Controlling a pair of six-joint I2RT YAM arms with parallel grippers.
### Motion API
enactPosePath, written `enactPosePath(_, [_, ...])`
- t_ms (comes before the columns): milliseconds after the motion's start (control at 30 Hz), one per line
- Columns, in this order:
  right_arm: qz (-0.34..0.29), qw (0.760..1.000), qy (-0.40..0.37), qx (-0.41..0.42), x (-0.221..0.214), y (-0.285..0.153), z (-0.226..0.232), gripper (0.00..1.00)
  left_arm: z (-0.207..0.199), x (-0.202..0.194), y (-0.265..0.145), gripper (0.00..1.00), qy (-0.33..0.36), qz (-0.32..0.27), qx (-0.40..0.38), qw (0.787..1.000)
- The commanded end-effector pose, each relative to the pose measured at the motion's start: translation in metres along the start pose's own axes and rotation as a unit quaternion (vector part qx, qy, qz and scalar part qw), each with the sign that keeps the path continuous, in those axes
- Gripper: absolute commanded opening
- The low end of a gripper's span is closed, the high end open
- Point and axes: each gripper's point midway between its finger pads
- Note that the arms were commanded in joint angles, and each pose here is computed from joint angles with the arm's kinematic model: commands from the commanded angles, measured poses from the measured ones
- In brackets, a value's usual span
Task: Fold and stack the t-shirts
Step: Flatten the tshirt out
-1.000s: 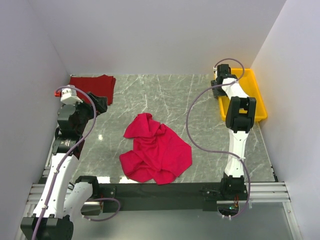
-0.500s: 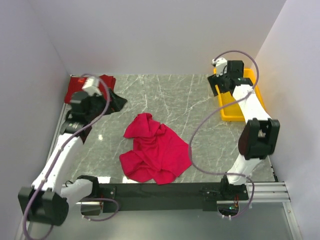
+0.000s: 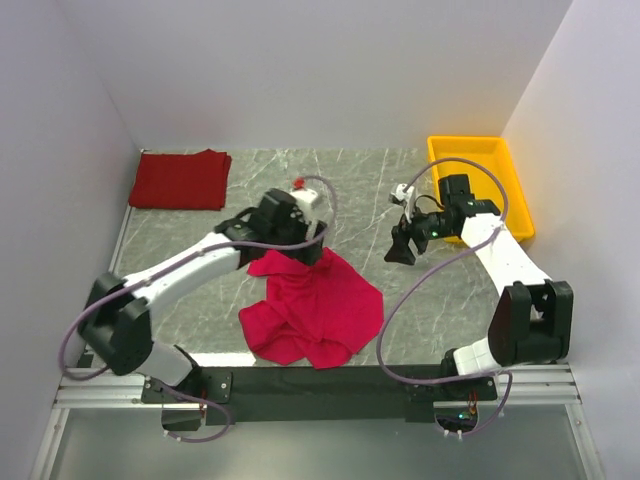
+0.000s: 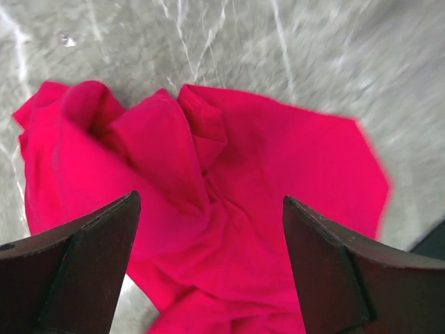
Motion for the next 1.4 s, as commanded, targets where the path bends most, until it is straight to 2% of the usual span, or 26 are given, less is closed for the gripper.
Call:
enactPosePath(0, [-0.037, 0.999, -0.011, -0.007, 0.017, -0.015, 0.011, 0.8, 0.005, 0.001, 0.017, 0.87, 0.093, 0.016, 0.044, 0.995])
enactPosePath(67, [-0.035, 0.999, 0.001, -0.026, 0.013, -0.019, 0.005, 0.79, 0.006, -0.013, 0.035, 0.85, 0.126, 0.047, 0.061, 0.989])
enactPosePath(100, [-0.038, 0.999, 0.003, -0.036, 0.014, -0.022, 0.003, 0.79, 0.007, -0.009, 0.04, 0.84, 0.133, 0.048, 0.071, 0.987])
enactPosePath(133, [-0.038, 0.998, 0.007, -0.045, 0.013, -0.024, 0.0, 0.79, 0.013, -0.021, 0.049, 0.83, 0.142, 0.073, 0.085, 0.984])
enactPosePath(233, [-0.039, 0.998, 0.02, -0.053, 0.007, -0.026, -0.003, 0.79, 0.015, -0.032, 0.064, 0.76, 0.152, 0.101, 0.1, 0.978])
enactPosePath(433, [-0.044, 0.996, 0.044, -0.06, 0.0, -0.028, -0.007, 0.79, 0.022, -0.052, 0.077, 0.65, 0.165, 0.132, 0.132, 0.968])
enactPosePath(533, [-0.047, 0.996, 0.05, -0.055, -0.001, -0.026, -0.005, 0.79, 0.029, -0.062, 0.079, 0.56, 0.166, 0.148, 0.149, 0.963])
enactPosePath(567, [-0.048, 0.996, 0.052, -0.054, 0.0, -0.026, -0.005, 0.79, 0.03, -0.063, 0.079, 0.49, 0.166, 0.149, 0.153, 0.963])
enactPosePath(767, [-0.044, 0.996, 0.057, -0.046, -0.005, -0.024, -0.001, 0.78, 0.02, -0.026, 0.064, 0.24, 0.141, 0.095, 0.159, 0.973])
enactPosePath(1000, [-0.026, 0.998, 0.051, -0.005, -0.017, -0.014, 0.013, 0.78, -0.004, -0.002, 0.042, 0.19, 0.092, 0.053, 0.103, 0.989])
enactPosePath(1133, [0.016, 0.999, 0.046, 0.015, -0.027, 0.007, 0.021, 0.78, -0.002, 0.005, 0.025, 0.01, 0.045, 0.032, 0.08, 0.995])
enactPosePath(1300, [0.066, 0.996, 0.057, 0.021, -0.03, 0.044, 0.029, 0.78, 0.004, 0.019, 0.002, 0.01, 0.003, -0.001, 0.062, 0.998])
enactPosePath(1367, [0.078, 0.995, 0.067, -0.002, -0.029, 0.055, 0.022, 0.78, 0.013, 0.024, -0.007, 0.01, -0.012, -0.01, 0.069, 0.997])
Point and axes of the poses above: each gripper's point midway between its finger pads, its own y axis out along the fingers, its own z axis along the line the jaws close on, x = y × z, and after that the axes turned 1 degree about y, right-handed
